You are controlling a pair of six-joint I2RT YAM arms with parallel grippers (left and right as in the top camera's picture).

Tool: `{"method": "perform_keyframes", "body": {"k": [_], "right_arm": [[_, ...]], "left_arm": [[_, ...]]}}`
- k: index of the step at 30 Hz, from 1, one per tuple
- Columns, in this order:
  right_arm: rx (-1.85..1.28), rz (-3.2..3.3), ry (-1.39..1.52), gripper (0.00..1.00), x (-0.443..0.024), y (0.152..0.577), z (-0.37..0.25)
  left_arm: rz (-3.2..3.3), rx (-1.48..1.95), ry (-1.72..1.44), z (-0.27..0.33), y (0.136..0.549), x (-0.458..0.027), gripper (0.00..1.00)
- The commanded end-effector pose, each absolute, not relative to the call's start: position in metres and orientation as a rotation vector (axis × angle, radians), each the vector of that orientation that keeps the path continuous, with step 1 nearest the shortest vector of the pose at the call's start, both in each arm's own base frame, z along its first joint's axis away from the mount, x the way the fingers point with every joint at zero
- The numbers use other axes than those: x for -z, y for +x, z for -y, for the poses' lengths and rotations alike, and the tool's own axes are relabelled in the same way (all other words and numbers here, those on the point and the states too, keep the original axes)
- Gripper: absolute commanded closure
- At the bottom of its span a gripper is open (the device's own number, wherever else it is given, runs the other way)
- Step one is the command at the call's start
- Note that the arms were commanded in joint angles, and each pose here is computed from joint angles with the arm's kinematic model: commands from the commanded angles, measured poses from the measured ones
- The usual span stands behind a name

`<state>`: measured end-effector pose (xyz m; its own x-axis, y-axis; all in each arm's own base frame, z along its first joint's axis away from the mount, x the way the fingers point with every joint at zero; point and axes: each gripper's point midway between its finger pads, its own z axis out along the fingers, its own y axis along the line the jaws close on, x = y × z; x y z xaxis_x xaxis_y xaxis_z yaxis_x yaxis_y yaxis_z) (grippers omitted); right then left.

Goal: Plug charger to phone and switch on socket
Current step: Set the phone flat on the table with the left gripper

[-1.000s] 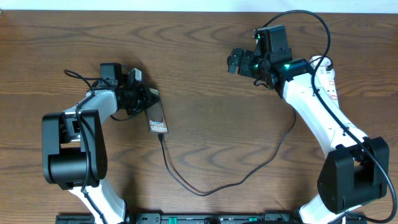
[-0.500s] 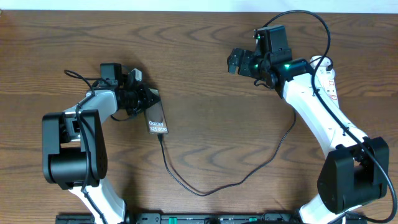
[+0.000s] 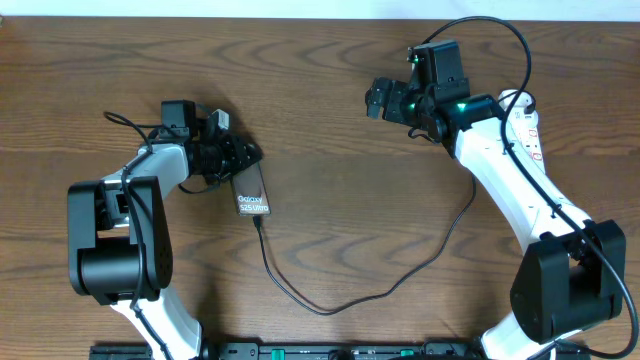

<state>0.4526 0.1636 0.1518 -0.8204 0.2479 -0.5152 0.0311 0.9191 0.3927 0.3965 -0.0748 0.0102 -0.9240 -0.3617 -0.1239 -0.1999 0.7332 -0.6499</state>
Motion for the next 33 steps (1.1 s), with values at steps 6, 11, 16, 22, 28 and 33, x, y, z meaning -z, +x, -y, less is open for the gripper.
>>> {"method": "perform_keyframes", "body": {"k": [6,11,16,22,28,33], "right_arm": [[-0.488,-2.475,0.175,0.01,-0.161,0.454,-0.165],[-0.488,-2.475,0.174,0.01,-0.161,0.454,-0.165],[-0.488,-2.475,0.174,0.01,-0.161,0.454,-0.165],[-0.488,-2.475,0.175,0.01,-0.161,0.454,-0.165],[-0.488,-2.475,0.175,0.01,-0.161,0.454,-0.165],[-0.488,-2.475,0.175,0.01,-0.161,0.454,-0.165]], "left_arm": [[-2.785,0.818,-0.491,0.061,0.385,0.01,0.53],[-2.818,0.746,-0.518,0.053,0.38,0.016,0.53],[-2.85,0.692,-0.542,0.048,0.374,0.02,0.52],[-2.889,0.625,-0.569,0.041,0.366,0.025,0.51],[-2.922,0.582,-0.588,0.037,0.358,0.028,0.5],[-2.976,0.449,-0.623,0.024,0.346,0.035,0.48]]}}
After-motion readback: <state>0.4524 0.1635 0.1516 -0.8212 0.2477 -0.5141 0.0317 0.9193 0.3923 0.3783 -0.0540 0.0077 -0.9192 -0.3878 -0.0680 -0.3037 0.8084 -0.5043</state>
